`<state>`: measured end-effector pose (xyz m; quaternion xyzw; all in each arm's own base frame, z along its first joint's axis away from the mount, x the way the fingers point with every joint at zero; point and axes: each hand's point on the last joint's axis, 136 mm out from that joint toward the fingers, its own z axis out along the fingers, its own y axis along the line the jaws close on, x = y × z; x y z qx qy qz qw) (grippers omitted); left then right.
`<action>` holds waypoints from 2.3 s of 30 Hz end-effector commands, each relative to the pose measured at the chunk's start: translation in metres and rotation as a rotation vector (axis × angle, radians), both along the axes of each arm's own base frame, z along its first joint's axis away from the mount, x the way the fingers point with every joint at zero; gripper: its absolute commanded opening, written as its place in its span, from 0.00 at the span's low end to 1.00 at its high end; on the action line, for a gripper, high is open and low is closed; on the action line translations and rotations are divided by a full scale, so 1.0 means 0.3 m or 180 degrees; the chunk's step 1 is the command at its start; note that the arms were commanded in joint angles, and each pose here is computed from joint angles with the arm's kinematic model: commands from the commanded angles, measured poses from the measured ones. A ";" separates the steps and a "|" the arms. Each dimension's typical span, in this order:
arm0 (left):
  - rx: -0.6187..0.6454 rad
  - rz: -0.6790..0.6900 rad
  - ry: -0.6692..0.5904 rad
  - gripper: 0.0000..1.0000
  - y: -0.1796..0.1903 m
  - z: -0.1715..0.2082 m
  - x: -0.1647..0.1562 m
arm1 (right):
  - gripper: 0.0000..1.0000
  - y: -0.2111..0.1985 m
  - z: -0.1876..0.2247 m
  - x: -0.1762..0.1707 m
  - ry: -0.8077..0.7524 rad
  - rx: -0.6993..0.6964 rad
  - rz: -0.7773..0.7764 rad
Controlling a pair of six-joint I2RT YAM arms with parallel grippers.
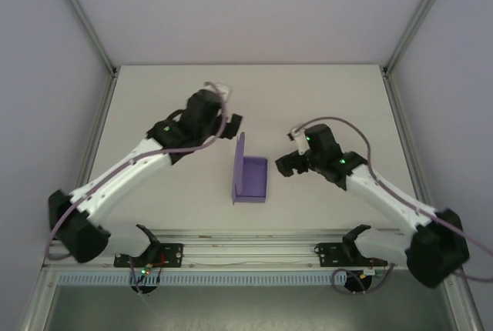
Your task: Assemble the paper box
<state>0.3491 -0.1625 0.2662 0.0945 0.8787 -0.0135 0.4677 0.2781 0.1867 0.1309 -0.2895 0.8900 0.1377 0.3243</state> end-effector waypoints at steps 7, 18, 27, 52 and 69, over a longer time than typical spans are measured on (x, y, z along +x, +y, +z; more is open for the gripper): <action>-0.0576 0.1067 0.0226 1.00 0.291 -0.202 -0.190 | 0.81 0.284 -0.120 0.104 0.0295 0.0020 0.1490; -0.0612 0.1231 0.0072 1.00 0.359 -0.179 -0.254 | 0.29 0.346 -0.244 0.204 0.0429 -0.0134 0.0960; -0.0659 0.1290 -0.0010 1.00 0.345 -0.135 -0.209 | 0.14 0.180 -0.184 0.234 -0.0110 -0.0200 -0.1081; -0.0482 -0.0778 0.0731 1.00 -0.018 -0.223 -0.180 | 0.89 0.144 0.115 0.028 -0.0404 -0.0014 -0.1099; 0.0666 -0.1885 0.1004 0.85 -0.094 -0.353 -0.051 | 0.95 0.097 0.111 0.146 -0.0134 -0.0687 0.1424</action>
